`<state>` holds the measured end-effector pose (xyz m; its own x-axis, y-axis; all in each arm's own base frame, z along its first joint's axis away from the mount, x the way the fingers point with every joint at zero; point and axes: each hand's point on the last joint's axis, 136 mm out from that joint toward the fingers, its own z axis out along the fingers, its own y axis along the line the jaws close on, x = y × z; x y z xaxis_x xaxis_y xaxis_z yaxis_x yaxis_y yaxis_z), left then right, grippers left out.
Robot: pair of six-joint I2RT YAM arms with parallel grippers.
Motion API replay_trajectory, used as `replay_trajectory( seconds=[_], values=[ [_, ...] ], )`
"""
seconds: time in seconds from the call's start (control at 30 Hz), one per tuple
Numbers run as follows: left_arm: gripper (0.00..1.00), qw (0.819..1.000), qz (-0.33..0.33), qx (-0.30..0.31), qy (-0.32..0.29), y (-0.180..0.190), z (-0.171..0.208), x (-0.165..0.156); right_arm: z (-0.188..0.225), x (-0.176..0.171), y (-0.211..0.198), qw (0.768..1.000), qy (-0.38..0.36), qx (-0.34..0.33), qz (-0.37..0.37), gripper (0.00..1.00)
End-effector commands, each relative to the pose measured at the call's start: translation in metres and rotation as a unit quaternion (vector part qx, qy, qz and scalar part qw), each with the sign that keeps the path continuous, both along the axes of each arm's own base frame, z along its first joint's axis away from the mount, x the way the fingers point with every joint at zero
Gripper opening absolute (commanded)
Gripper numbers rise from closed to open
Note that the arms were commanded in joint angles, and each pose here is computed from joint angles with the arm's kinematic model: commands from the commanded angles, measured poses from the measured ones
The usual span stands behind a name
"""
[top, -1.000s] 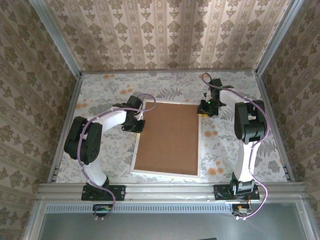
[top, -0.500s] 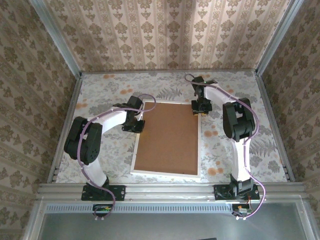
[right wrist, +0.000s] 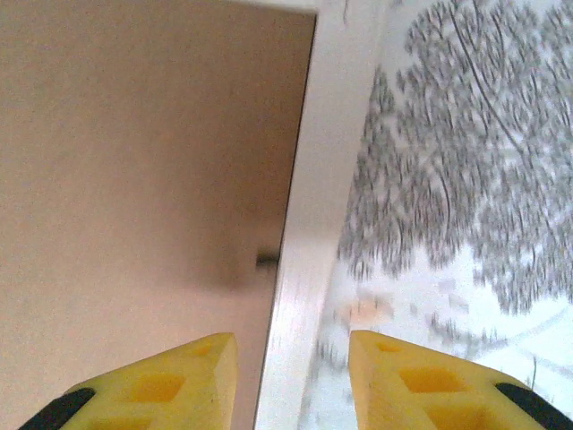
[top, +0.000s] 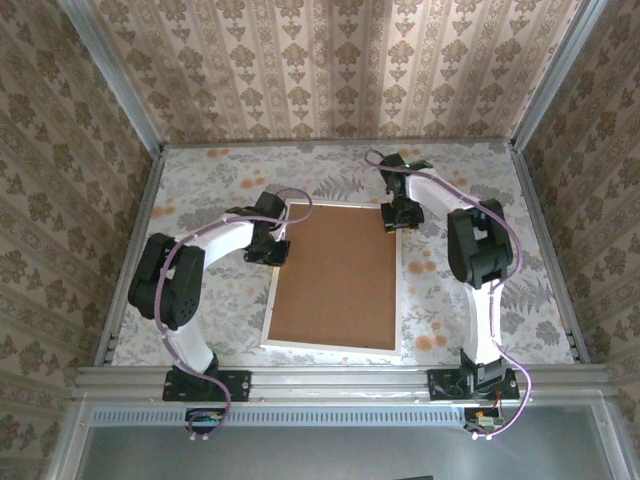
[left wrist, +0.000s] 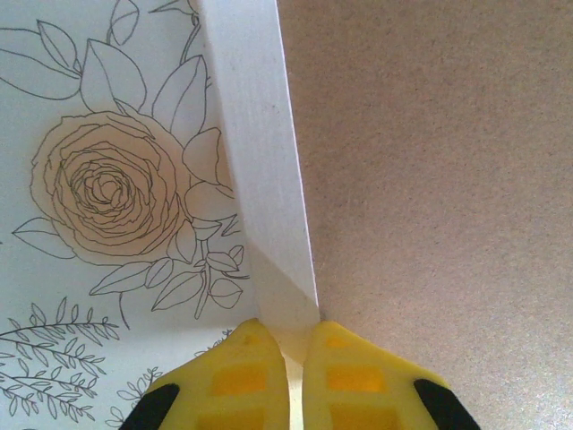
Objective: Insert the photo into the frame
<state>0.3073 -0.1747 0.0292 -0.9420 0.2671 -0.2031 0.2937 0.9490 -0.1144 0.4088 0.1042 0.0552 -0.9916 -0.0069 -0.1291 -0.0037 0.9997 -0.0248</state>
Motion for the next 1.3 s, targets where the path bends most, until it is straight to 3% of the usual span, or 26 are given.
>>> replay_trajectory(
  seconds=[0.0,0.17,0.33,0.53,1.27],
  values=[
    [0.07,0.999,-0.013,0.032,0.035,0.007,-0.013,-0.020,0.054,-0.016,0.005,0.993,-0.045,0.111,-0.021,0.41],
    [0.07,0.999,-0.007,0.037,0.035,0.009,-0.014,-0.020,0.031,-0.072,-0.001,0.986,-0.008,0.159,-0.053,0.38],
    [0.07,0.999,-0.008,0.036,0.034,0.008,-0.011,-0.019,-0.001,-0.102,0.020,0.972,0.045,0.225,-0.060,0.34],
    [0.07,0.999,-0.009,0.035,0.032,0.007,-0.009,-0.018,-0.024,-0.128,0.025,0.969,0.086,0.223,-0.056,0.32],
    [0.07,0.999,-0.011,0.037,0.031,0.009,-0.010,-0.019,-0.023,-0.123,0.016,0.969,0.091,0.224,-0.044,0.29]
  ],
)
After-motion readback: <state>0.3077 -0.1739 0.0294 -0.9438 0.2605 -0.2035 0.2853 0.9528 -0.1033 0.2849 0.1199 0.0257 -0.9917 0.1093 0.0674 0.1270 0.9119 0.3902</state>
